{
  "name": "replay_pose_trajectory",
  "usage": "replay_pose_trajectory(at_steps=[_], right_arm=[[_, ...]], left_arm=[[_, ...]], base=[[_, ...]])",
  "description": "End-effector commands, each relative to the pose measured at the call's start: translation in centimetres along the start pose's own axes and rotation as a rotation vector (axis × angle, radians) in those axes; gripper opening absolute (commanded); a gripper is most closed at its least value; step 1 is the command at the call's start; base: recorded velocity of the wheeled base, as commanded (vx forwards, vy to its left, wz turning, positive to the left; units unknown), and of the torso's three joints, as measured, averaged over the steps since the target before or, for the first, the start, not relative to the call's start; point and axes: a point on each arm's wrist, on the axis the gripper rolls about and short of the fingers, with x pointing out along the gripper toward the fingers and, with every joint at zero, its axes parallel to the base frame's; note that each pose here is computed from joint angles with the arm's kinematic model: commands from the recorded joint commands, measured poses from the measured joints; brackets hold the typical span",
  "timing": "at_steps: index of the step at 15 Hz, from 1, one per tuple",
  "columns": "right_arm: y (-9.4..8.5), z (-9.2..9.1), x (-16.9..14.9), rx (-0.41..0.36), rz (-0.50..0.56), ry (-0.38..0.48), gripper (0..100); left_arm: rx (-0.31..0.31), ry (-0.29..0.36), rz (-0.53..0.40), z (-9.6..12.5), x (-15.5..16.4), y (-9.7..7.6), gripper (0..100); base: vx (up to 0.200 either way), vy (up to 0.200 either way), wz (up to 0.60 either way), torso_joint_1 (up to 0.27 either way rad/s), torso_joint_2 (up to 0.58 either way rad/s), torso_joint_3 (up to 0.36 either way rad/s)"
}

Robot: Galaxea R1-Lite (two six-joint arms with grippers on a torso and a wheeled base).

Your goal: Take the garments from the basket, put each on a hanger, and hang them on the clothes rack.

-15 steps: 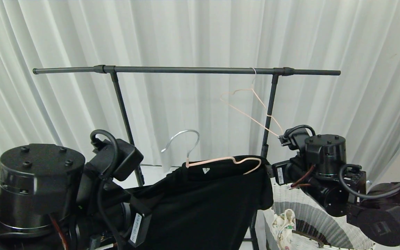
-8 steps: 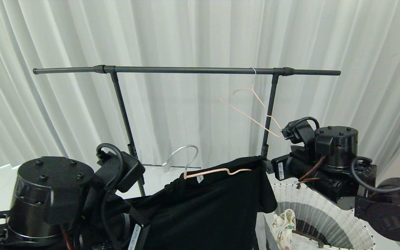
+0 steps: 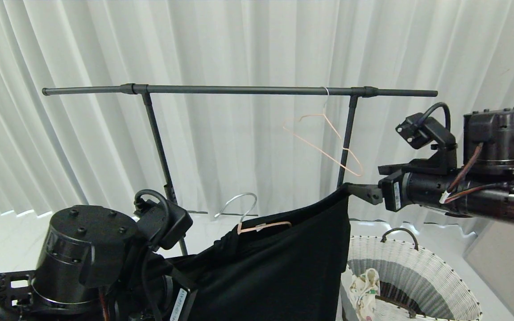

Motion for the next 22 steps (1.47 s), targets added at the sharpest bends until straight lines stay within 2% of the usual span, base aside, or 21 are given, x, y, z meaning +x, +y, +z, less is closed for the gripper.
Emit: replay_pose_trajectory(at_steps=[1, 4, 6, 8, 11, 12, 14, 15, 16, 20, 22], right_arm=[[0.5, 2.1, -2.6, -0.011, 0.048, -0.066, 100], [1.0, 2.8, -4.7, -0.004, 0.170, -0.016, 100], [1.4, 2.7, -5.6, -0.013, 0.213, 0.036, 100], [1.7, 2.4, -5.8, -0.101, 0.239, 0.059, 100], [3.5, 1.5, -6.5, -0.231, 0.369, 0.122, 100], [4.7, 1.0, -6.8, -0.302, 0.441, 0.155, 100], [5.7, 0.4, -6.8, -0.381, 0.499, 0.191, 100], [6.3, -0.1, -6.4, -0.409, 0.543, 0.216, 100], [7.0, -0.4, -6.1, -0.429, 0.577, 0.237, 100], [9.5, -1.8, -4.1, -0.475, 0.674, 0.305, 100], [9.8, -2.5, -2.9, -0.498, 0.678, 0.329, 100]], left_arm=[[0.001, 0.000, -0.003, 0.0, 0.1, -0.1, 0], [-0.003, -0.039, -0.052, 0.4, -0.3, -0.2, 0], [-0.005, -0.065, -0.095, 0.6, -0.5, -0.3, 0], [0.007, -0.081, -0.155, 0.6, -1.0, -0.6, 0], [0.030, -0.090, -0.243, 0.5, -1.4, -1.1, 0], [0.052, -0.094, -0.265, 0.5, -1.5, -1.3, 0], [0.132, -0.095, -0.272, 0.1, -1.6, -1.4, 0], [0.186, -0.094, -0.290, -0.3, -1.6, -1.5, 0], [0.209, -0.099, -0.314, -0.4, -1.8, -1.7, 0], [0.209, -0.112, -0.324, -0.3, -2.1, -1.7, 0], [0.212, -0.117, -0.331, -0.4, -2.3, -1.8, 0]], base=[[0.000, 0.000, 0.00, 0.000, 0.00, 0.000], [0.000, 0.000, 0.00, 0.000, 0.00, 0.000], [0.000, 0.000, 0.00, 0.000, 0.00, 0.000], [0.000, 0.000, 0.00, 0.000, 0.00, 0.000], [0.000, 0.000, 0.00, 0.000, 0.00, 0.000], [0.000, 0.000, 0.00, 0.000, 0.00, 0.000], [0.000, 0.000, 0.00, 0.000, 0.00, 0.000], [0.000, 0.000, 0.00, 0.000, 0.00, 0.000], [0.000, 0.000, 0.00, 0.000, 0.00, 0.000], [0.000, 0.000, 0.00, 0.000, 0.00, 0.000], [0.000, 0.000, 0.00, 0.000, 0.00, 0.000]])
